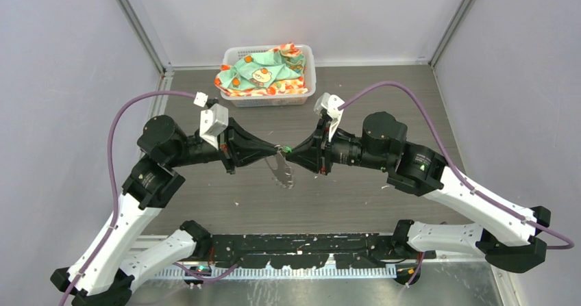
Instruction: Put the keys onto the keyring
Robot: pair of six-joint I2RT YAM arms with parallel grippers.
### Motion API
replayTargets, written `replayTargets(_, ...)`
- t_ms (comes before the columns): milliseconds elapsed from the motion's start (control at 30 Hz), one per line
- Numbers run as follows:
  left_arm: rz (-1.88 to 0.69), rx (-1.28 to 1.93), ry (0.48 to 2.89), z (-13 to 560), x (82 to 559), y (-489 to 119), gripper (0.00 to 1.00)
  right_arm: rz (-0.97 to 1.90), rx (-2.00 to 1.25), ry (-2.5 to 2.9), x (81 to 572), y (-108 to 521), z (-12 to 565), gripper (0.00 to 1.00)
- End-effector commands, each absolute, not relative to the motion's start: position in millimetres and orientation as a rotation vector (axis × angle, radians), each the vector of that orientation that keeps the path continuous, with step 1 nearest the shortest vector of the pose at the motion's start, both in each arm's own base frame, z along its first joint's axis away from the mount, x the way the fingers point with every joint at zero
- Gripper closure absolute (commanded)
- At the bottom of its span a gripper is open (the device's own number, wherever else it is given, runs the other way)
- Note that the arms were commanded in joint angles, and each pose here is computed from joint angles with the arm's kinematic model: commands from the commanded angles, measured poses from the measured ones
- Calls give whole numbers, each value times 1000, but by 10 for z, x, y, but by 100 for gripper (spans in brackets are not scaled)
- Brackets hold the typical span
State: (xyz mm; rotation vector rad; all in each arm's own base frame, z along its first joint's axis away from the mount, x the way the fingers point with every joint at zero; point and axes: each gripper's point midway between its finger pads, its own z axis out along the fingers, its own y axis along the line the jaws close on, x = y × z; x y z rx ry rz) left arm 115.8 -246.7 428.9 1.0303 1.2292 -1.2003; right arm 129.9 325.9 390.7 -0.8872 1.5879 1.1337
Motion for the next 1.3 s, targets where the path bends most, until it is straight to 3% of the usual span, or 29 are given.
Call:
replayTargets(0, -1162, 1023, 1155, 4424, 1135, -2425, 100, 1133, -882, 1532, 1220, 3115, 4142, 84)
replayTargets(633, -1157, 1036, 1147, 4406, 1129, -2428, 100, 1222, -1074, 1734, 896, 3164, 3768, 87)
replayTargets(800, -1171, 1041, 1141, 4426, 1088, -2418, 100, 1219, -1075, 1759, 910, 3186, 3735, 84)
replayTargets(933, -1180, 1048, 1136, 4432, 1059, -2415, 100, 1211, -1086, 1767, 911, 3189, 3763, 75)
replayTargets(1033, -1186, 1055, 1136, 4425, 1043, -2415, 100, 1178, -1076, 1730, 943, 3132, 3925, 58)
replayTargets(1133, -1199, 1070, 1139, 4411, 1011, -2417, 100, 1098, -1037, 1652, 1031, 2989, 4175, 32)
replayTargets(1267, -1224, 1094, 1140, 4395, 970, -2428, 100, 1073, -1027, 1503, 1047, 2919, 4492, 22)
